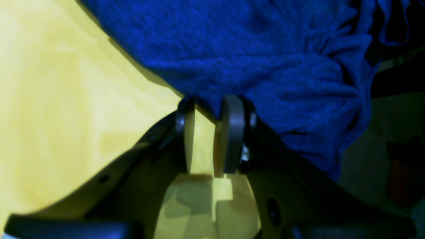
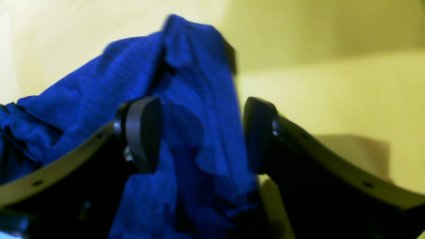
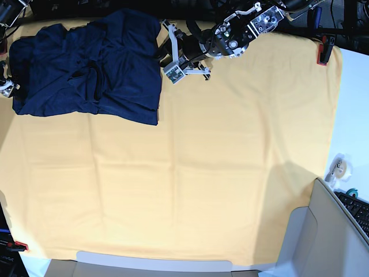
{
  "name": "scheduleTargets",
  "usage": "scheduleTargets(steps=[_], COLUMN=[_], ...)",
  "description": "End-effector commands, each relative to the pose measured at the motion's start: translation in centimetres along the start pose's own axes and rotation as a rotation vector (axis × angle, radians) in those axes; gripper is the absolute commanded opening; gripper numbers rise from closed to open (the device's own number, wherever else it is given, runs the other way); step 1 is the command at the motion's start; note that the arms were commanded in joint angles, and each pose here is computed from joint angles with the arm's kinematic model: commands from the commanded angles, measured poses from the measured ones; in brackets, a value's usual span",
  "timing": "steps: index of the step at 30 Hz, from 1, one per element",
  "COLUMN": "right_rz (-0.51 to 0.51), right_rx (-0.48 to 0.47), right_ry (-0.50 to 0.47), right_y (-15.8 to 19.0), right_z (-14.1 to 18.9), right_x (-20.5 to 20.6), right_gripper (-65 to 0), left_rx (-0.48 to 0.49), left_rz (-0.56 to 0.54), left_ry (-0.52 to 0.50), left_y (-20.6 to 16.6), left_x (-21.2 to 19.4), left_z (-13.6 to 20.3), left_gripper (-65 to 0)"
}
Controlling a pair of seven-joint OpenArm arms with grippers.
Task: Fold the T-shirt properly
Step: 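Push the shirt edge toward the left gripper with the right gripper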
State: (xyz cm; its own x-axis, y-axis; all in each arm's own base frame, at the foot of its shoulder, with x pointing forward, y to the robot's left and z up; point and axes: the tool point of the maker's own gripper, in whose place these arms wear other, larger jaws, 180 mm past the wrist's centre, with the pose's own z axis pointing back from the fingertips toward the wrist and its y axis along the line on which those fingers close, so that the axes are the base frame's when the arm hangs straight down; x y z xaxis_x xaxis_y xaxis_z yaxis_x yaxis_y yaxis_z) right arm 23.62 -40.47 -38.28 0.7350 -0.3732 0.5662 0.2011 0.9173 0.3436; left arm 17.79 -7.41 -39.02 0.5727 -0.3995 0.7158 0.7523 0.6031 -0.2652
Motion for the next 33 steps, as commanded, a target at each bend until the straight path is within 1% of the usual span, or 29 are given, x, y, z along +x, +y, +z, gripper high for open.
scheduleTargets(steps=[1, 3, 5, 8, 16, 19, 20, 21, 24, 27, 29, 33], right_rz=[0.01, 0.031, 0.073, 0.124, 0.232, 0.244, 0.246, 0.248, 0.229, 0.225, 0.212, 0.193], right_rx=[0.028, 0.052, 0.072, 0.089, 0.077, 0.081, 0.084, 0.086, 0.099, 0.106, 0.107, 0.116], right_ry=[0.153, 0.177, 0.185, 0.193, 0.18, 0.17, 0.171, 0.169, 0.159, 0.142, 0.146, 0.153], right_y=[1.3, 2.7, 4.2, 5.9, 7.5, 8.0, 8.1, 8.2, 8.8, 9.2, 9.0, 9.0], right_z=[-1.5, -2.1, -2.3, -2.0, 0.2, 0.4, 0.4, 0.3, -0.1, -0.5, -0.6, -1.1], right_x=[-4.4, -5.7, -6.3, -7.5, -8.1, -8.1, -8.2, -8.1, -8.3, -7.8, -8.0, -8.1], right_gripper=[-26.4, -26.4, -26.4, -26.4, -26.4, -26.7, -28.0, -30.6, -45.9, -56.1, -58.4, -59.4], left_rx=[0.0, 0.002, 0.006, 0.007, 0.007, 0.008, 0.008, 0.008, 0.008, 0.01, 0.009, 0.008], left_rz=[-0.009, -0.005, -0.003, -0.003, -0.003, -0.002, -0.002, -0.002, -0.002, -0.003, -0.002, 0.0], left_ry=[-0.037, -0.03, -0.021, -0.02, -0.02, -0.02, -0.02, -0.02, -0.02, -0.017, -0.016, -0.015], left_y=[0.1, 0.2, 0.4, 0.5, 0.5, 0.5, 0.5, 0.5, 0.5, 0.6, 0.5, 0.5], left_x=[1.2, 0.9, 0.7, 0.6, 0.6, 0.6, 0.6, 0.6, 0.6, 0.5, 0.5, 0.4], left_z=[0.1, 0.0, -0.2, -0.2, -0.2, -0.2, -0.2, -0.2, -0.2, -0.1, -0.1, -0.1], left_gripper=[-50.4, -50.4, -50.4, -50.4, -50.4, -50.4, -50.4, -50.4, -50.4, -50.4, -50.4, -50.4])
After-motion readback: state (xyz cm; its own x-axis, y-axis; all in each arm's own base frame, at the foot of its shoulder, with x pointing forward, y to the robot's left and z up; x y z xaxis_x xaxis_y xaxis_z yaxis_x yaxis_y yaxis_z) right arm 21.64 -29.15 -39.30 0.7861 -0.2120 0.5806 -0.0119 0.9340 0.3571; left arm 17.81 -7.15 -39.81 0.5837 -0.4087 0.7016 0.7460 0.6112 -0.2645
